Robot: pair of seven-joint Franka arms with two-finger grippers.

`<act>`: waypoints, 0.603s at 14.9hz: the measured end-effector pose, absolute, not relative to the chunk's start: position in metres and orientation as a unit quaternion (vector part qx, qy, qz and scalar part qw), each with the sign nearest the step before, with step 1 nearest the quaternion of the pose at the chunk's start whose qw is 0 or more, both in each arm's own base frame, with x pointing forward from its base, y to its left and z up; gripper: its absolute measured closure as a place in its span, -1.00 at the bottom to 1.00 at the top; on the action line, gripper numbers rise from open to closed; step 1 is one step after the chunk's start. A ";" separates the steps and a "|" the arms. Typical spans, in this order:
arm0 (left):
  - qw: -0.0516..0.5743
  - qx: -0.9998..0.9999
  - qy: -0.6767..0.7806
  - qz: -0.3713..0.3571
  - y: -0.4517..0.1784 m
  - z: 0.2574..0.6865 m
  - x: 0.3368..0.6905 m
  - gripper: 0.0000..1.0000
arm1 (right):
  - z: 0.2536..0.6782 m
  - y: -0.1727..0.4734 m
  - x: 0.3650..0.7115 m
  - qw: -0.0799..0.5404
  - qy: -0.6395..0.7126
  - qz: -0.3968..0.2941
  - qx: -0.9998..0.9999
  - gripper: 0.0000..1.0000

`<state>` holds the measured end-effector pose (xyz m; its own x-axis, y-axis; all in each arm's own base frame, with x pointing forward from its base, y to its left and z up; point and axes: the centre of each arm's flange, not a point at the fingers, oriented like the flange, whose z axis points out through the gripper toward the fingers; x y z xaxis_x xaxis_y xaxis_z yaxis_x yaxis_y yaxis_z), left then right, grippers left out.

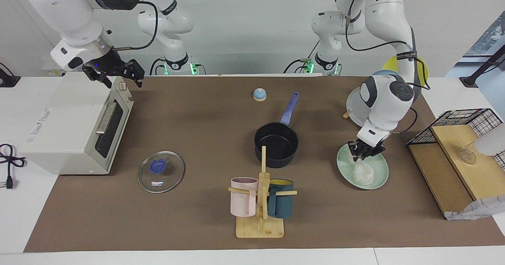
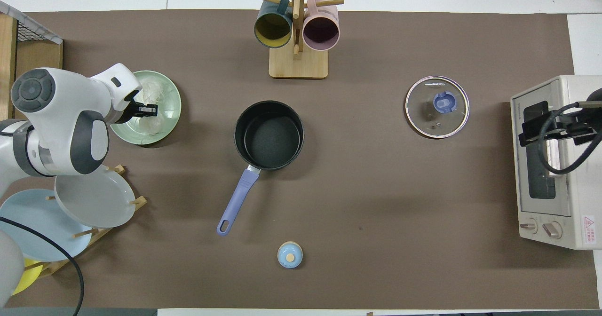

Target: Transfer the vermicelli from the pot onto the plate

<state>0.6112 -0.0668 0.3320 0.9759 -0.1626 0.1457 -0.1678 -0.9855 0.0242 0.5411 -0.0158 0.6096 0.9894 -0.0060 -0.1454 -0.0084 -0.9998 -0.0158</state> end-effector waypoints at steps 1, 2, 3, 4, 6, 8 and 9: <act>0.018 0.994 -0.086 0.070 -0.066 0.332 0.611 0.46 | 0.612 -0.016 0.541 0.008 0.004 0.070 -0.998 -1.00; 0.018 0.994 -0.088 0.064 -0.066 0.335 0.611 0.23 | 0.615 -0.016 0.541 0.008 0.004 0.067 -0.998 -1.00; 0.018 0.994 -0.089 0.053 -0.066 0.341 0.612 0.02 | 0.616 -0.015 0.541 0.008 0.003 0.066 -0.998 -1.00; 0.018 0.995 -0.091 0.039 -0.066 0.354 0.615 -0.19 | 0.617 -0.013 0.541 0.008 0.001 0.065 -0.998 -1.00; 0.019 0.995 -0.093 0.015 -0.067 0.389 0.621 -0.59 | 0.617 -0.011 0.541 0.008 -0.001 0.065 -0.998 -1.00; 0.019 0.995 -0.095 0.003 -0.068 0.428 0.622 -1.00 | 0.617 -0.010 0.542 0.008 -0.002 0.062 -0.998 -1.00; 0.019 0.995 -0.096 -0.002 -0.068 0.448 0.621 -1.00 | 0.618 -0.010 0.542 0.008 -0.002 0.061 -0.998 -1.00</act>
<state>0.6205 -0.0679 0.4482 0.9815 -0.1913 0.0004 -0.1912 -0.9808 0.0391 0.5421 -0.0097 0.6176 0.9926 0.0052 -0.1211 0.0034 -0.9999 -0.0153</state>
